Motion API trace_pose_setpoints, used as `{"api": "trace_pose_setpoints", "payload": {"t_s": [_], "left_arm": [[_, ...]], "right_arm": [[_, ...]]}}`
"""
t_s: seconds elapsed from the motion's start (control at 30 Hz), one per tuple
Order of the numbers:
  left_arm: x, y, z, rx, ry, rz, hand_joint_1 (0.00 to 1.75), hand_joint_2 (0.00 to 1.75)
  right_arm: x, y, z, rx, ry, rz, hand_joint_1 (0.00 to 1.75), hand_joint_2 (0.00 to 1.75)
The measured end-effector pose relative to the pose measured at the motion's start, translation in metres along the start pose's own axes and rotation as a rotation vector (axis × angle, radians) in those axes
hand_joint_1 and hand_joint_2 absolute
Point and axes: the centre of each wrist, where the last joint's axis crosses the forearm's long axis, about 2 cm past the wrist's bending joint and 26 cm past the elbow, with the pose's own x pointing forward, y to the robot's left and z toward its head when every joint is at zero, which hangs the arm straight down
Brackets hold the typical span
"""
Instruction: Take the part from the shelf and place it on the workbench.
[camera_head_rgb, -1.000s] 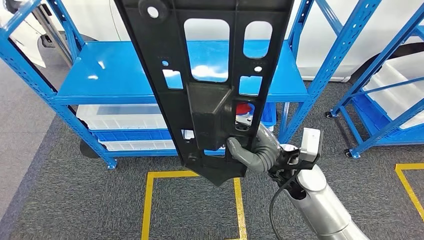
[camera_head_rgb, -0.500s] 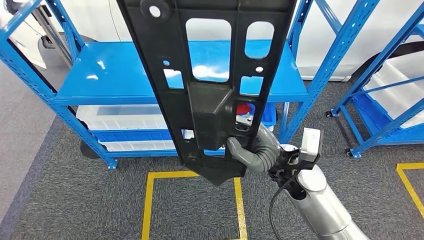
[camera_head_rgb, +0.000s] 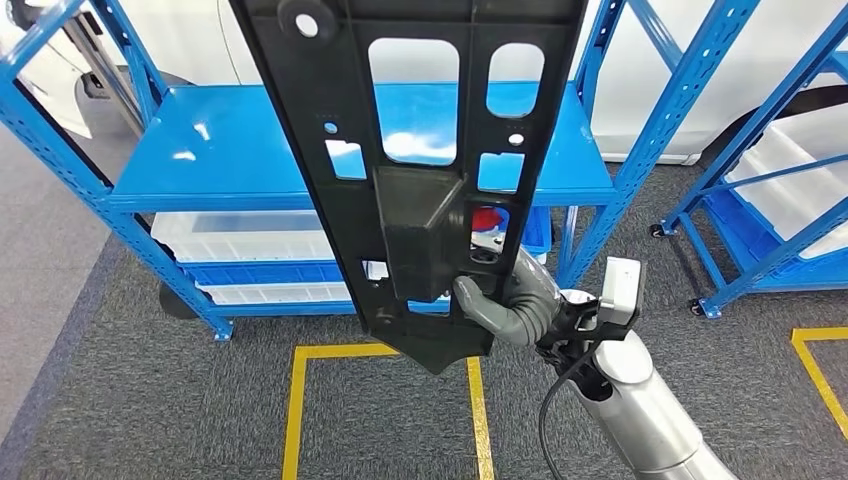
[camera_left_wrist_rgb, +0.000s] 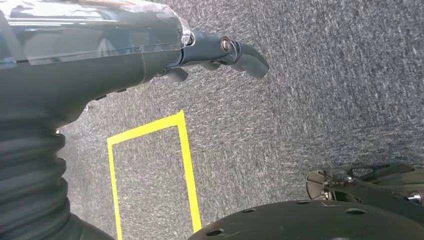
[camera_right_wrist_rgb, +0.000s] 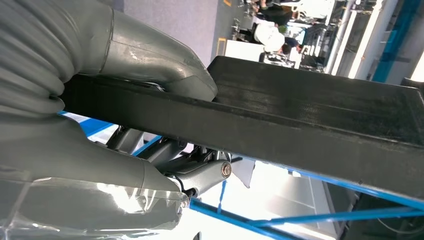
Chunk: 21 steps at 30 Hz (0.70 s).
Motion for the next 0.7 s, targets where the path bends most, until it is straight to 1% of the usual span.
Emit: {"api": "trace_pose_setpoints", "payload": {"t_s": [0.57,0.7], "left_arm": [[-0.0001,-0.0007,0.0003,-0.001,0.000,0.000,0.00,1.75],[0.0028,0.0006,-0.0006,0.001,-0.007,0.002,0.00,1.75]], "right_arm": [[0.0002,-0.0002,-0.0001,0.000,0.000,0.001,1.75,1.75],[0.0001,-0.0002,-0.0001,0.000,0.000,0.000,1.75,1.75]]}}
